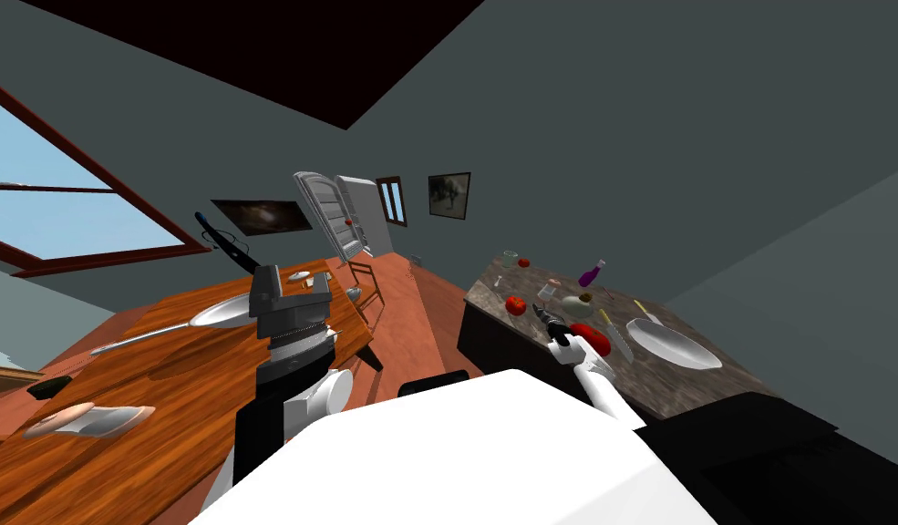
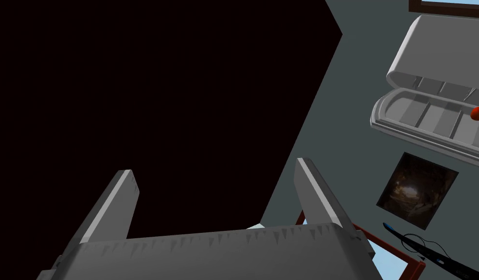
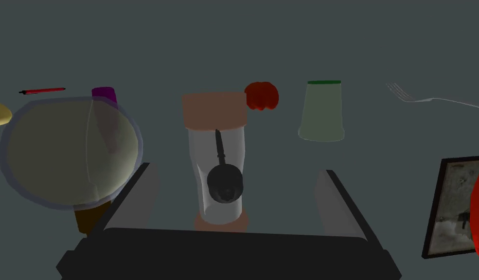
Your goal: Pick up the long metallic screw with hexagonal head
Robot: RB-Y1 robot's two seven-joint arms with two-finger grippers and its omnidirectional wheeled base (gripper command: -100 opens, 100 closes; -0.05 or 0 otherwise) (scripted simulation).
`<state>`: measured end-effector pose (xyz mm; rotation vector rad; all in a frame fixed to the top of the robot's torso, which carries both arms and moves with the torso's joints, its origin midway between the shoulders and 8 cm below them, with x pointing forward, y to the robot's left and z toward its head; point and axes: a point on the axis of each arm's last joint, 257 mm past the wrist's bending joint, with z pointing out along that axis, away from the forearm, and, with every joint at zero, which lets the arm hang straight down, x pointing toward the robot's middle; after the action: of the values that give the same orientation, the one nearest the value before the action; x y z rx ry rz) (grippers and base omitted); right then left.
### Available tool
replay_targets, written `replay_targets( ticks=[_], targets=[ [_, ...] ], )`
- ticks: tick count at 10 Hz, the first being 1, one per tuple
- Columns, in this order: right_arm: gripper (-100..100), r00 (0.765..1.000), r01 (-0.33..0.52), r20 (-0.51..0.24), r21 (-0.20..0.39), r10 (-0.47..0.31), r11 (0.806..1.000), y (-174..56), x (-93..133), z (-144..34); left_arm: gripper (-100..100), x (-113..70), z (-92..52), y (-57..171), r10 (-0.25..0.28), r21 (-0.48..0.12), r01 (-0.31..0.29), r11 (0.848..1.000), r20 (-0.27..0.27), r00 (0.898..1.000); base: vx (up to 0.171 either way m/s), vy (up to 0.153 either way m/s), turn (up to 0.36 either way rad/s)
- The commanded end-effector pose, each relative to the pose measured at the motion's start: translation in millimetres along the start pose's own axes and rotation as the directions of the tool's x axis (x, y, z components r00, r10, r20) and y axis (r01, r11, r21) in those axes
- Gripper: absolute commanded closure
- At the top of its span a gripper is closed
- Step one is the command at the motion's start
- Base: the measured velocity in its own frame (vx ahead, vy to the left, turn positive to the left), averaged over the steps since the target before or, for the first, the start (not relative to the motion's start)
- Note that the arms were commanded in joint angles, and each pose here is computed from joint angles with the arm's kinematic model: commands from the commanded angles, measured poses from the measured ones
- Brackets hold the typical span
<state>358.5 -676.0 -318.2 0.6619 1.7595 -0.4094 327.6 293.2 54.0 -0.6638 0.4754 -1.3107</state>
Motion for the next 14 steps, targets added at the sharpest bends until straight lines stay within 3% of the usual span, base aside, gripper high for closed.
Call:
replay_targets(
  ticks=[1,3,4,5,6,7,8,12,13,14],
  targets=[
    [-100,1.000,0.024,-0.021,0.033,-0.023,0.999,-13.9,9.0,0.5,0,0.0,0.0,0.0,0.000,0.000,0.000,1.000,0.000,1.000,0.036,0.056,-0.002],
    [-100,0.998,0.041,-0.057,0.063,-0.037,0.997,-27.5,25.2,-2.0,0,0.0,0.0,0.0,0.000,0.000,0.000,1.000,0.000,1.000,0.028,0.043,0.001],
    [-100,0.998,0.035,-0.044,0.053,-0.033,0.998,-25.4,18.4,-0.4,0,0.0,0.0,0.0,0.000,0.000,0.000,1.000,0.000,1.000,0.010,0.017,-0.004],
    [0,0.998,0.036,-0.046,0.055,-0.034,0.998,-26.6,19.6,-0.6,0,0.0,0.0,0.0,0.000,0.000,0.000,1.000,0.000,1.000,0.000,0.000,0.000],
    [-100,0.998,0.038,-0.046,0.050,-0.035,0.998,-23.2,24.9,-2.1,0,0.0,0.0,0.0,0.000,0.000,0.000,1.000,0.000,1.000,0.098,-0.069,-0.046],
    [-100,0.998,0.036,-0.047,0.053,-0.033,0.998,-24.9,22.7,-1.7,0,-0.1,0.0,0.0,0.000,0.000,0.000,1.000,0.000,1.000,0.062,-0.044,-0.002],
    [100,0.998,0.037,-0.047,0.052,-0.034,0.998,-24.6,22.8,-1.8,0,0.0,0.0,0.0,0.000,0.000,0.000,1.000,0.000,1.000,0.007,-0.006,0.004],
    [100,0.998,0.037,-0.046,0.052,-0.034,0.998,-24.6,22.7,-1.7,0,0.0,0.0,0.0,0.000,0.000,0.000,1.000,0.000,1.000,0.000,0.000,0.000],
    [0,0.998,0.037,-0.046,0.052,-0.034,0.998,-24.6,22.7,-1.7,0,0.0,0.0,0.0,0.000,0.000,0.000,1.000,0.000,1.000,0.000,0.000,0.000],
    [100,0.998,0.037,-0.046,0.052,-0.034,0.998,-24.6,22.7,-1.7,0,0.0,0.0,0.0,0.000,0.000,0.000,1.000,0.000,1.000,0.000,0.000,0.000]
  ],
)
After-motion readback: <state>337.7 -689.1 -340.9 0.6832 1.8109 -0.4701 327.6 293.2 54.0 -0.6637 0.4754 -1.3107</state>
